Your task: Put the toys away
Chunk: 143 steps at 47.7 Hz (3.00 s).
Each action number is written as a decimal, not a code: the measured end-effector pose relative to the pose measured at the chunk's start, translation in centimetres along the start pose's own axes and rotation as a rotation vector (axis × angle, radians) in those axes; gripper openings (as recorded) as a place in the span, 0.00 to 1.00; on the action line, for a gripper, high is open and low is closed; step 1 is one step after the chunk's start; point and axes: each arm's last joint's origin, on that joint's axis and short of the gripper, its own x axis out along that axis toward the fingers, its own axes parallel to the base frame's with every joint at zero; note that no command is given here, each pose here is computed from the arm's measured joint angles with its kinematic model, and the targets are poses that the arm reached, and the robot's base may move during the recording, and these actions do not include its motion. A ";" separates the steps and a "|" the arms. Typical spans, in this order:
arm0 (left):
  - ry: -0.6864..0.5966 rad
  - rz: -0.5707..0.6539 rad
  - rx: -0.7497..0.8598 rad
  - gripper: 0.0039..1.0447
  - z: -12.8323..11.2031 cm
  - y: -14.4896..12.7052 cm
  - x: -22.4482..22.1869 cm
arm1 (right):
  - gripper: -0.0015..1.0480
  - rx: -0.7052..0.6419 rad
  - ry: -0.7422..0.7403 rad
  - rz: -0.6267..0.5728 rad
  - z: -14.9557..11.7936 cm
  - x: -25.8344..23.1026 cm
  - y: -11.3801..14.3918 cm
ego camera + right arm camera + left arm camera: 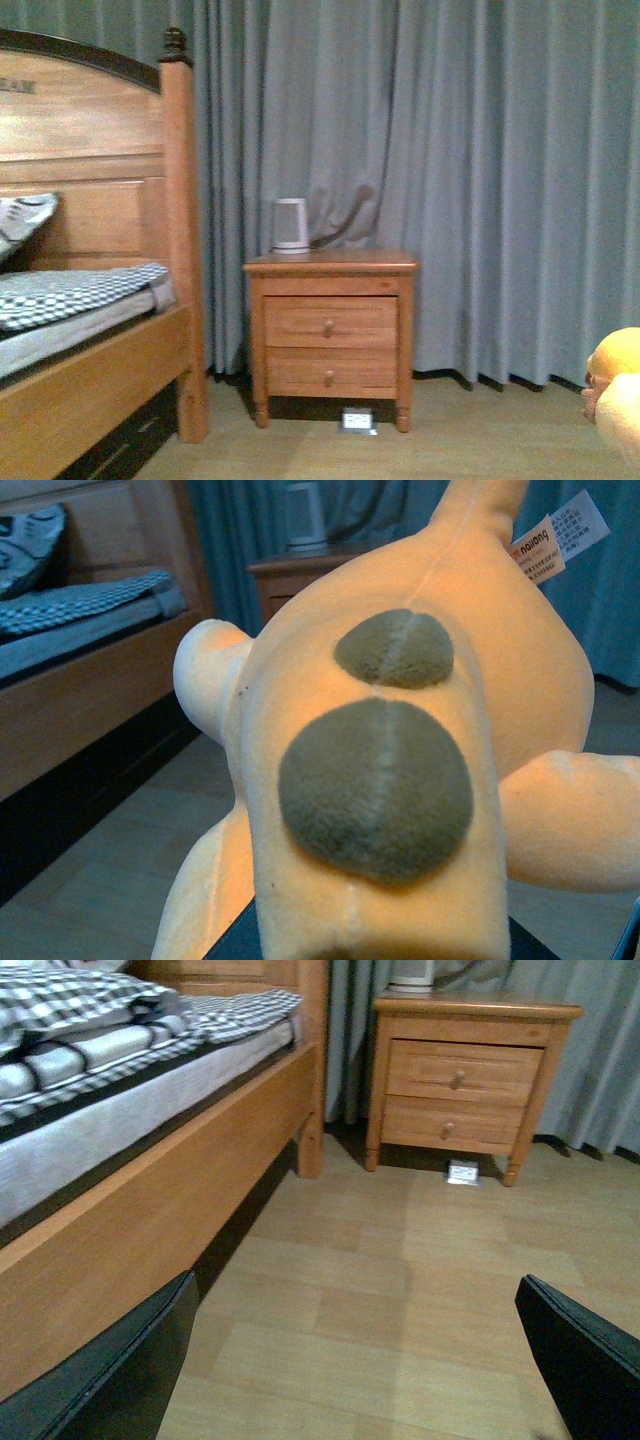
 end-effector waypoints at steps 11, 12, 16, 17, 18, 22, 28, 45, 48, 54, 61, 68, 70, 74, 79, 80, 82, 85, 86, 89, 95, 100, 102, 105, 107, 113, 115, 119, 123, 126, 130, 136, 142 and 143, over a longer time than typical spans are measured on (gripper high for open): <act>0.000 -0.009 0.001 0.95 0.0 0.0 0.0 | 0.19 0.002 -0.001 -0.015 0.0 0.0 -0.1; 0.000 -0.009 0.001 0.95 0.0 0.0 0.0 | 0.19 0.002 -0.002 -0.019 0.0 0.0 -0.1; 0.000 -0.006 0.000 0.95 0.0 0.0 0.0 | 0.19 0.002 -0.002 -0.021 0.0 0.0 -0.1; 0.000 -0.006 0.000 0.95 0.0 0.0 0.0 | 0.19 0.002 -0.001 -0.016 0.0 0.0 -0.1; 0.000 -0.005 0.000 0.95 0.0 0.0 0.0 | 0.19 0.002 -0.001 -0.011 0.0 0.0 -0.1; 0.000 0.000 0.000 0.95 0.0 0.0 0.0 | 0.19 0.002 0.001 0.002 0.0 0.0 0.0; 0.000 0.000 0.000 0.95 0.0 0.0 0.0 | 0.19 0.002 0.001 0.001 0.0 0.0 0.0; 0.000 -0.001 0.000 0.95 0.0 0.0 0.0 | 0.19 0.002 0.001 0.001 0.0 0.0 0.0; 0.000 -0.001 0.000 0.95 0.0 0.0 0.0 | 0.19 0.002 0.001 0.001 0.0 0.0 0.0; 0.000 -0.001 0.000 0.95 0.0 0.0 0.0 | 0.19 0.002 0.001 0.001 0.0 0.0 0.0; 0.000 -0.001 0.000 0.95 0.0 0.0 0.0 | 0.19 0.002 0.001 0.000 0.0 0.0 0.0; 0.000 -0.001 0.000 0.95 0.0 0.0 0.0 | 0.19 0.002 0.001 -0.001 0.0 0.0 0.0; 0.000 -0.002 0.000 0.95 0.0 0.0 0.0 | 0.19 0.002 0.001 -0.002 0.0 0.0 0.0; 0.000 0.000 0.000 0.95 0.0 0.0 0.0 | 0.19 0.002 0.001 -0.002 0.0 0.0 0.0; 0.000 -0.001 0.000 0.95 0.0 0.0 0.0 | 0.19 0.002 0.001 -0.002 0.0 0.0 0.0; 0.000 -0.001 0.000 0.95 0.0 0.0 0.0 | 0.19 0.002 0.001 -0.002 0.0 0.0 0.0; 0.000 -0.001 0.000 0.95 0.0 0.0 0.0 | 0.19 0.002 0.001 -0.002 0.0 0.0 0.0; 0.000 -0.001 0.000 0.95 0.0 0.0 0.0 | 0.19 0.002 0.001 -0.002 0.0 0.0 0.0; 0.000 -0.001 0.000 0.95 0.0 0.0 0.0 | 0.19 0.002 0.001 -0.002 0.0 0.0 0.0; 0.000 -0.001 0.000 0.95 0.0 0.0 0.0 | 0.19 0.002 0.001 -0.002 0.0 0.0 0.0; 0.000 0.000 0.000 0.95 0.0 0.0 0.0 | 0.19 0.002 0.001 -0.002 0.0 0.0 0.0; 0.000 -0.001 0.000 0.95 0.0 0.0 0.0 | 0.19 0.002 0.001 -0.002 0.0 0.0 0.0; -0.001 -0.001 0.000 0.95 0.0 0.0 0.0 | 0.19 0.002 0.001 -0.002 0.0 0.0 0.0; 0.000 -0.001 0.000 0.95 0.0 0.0 0.0 | 0.19 0.002 0.001 -0.002 0.0 0.0 0.0; 0.000 -0.001 0.000 0.95 0.0 0.0 0.0 | 0.19 0.002 0.001 -0.002 0.0 0.0 0.0; 0.000 0.000 0.000 0.95 0.0 0.0 0.0 | 0.19 0.002 0.001 -0.002 0.0 0.0 0.0; 0.000 -0.003 0.000 0.95 0.0 0.0 0.0 | 0.19 0.002 0.001 -0.002 0.0 0.0 0.0; 0.000 -0.002 0.000 0.95 0.0 0.0 0.0 | 0.19 0.002 0.001 -0.004 0.0 0.0 0.0; 0.000 -0.001 0.000 0.95 0.0 0.0 0.0 | 0.19 0.002 0.002 -0.002 0.0 0.0 0.0; 0.000 0.001 0.000 0.95 0.0 0.0 0.0 | 0.19 0.002 0.002 0.000 0.0 0.0 0.0; 0.000 0.004 0.000 0.95 0.0 0.0 0.0 | 0.19 0.002 0.003 0.007 0.0 0.0 0.0; 0.000 0.004 0.000 0.95 0.0 0.0 0.0 | 0.19 0.002 0.003 0.006 0.0 0.0 0.0; 0.000 -0.001 0.001 0.95 0.0 0.0 0.0 | 0.19 0.002 0.001 -0.006 0.0 0.0 0.0; 0.000 -0.002 0.000 0.95 0.0 0.0 0.0 | 0.19 0.001 0.001 -0.006 0.0 0.0 0.0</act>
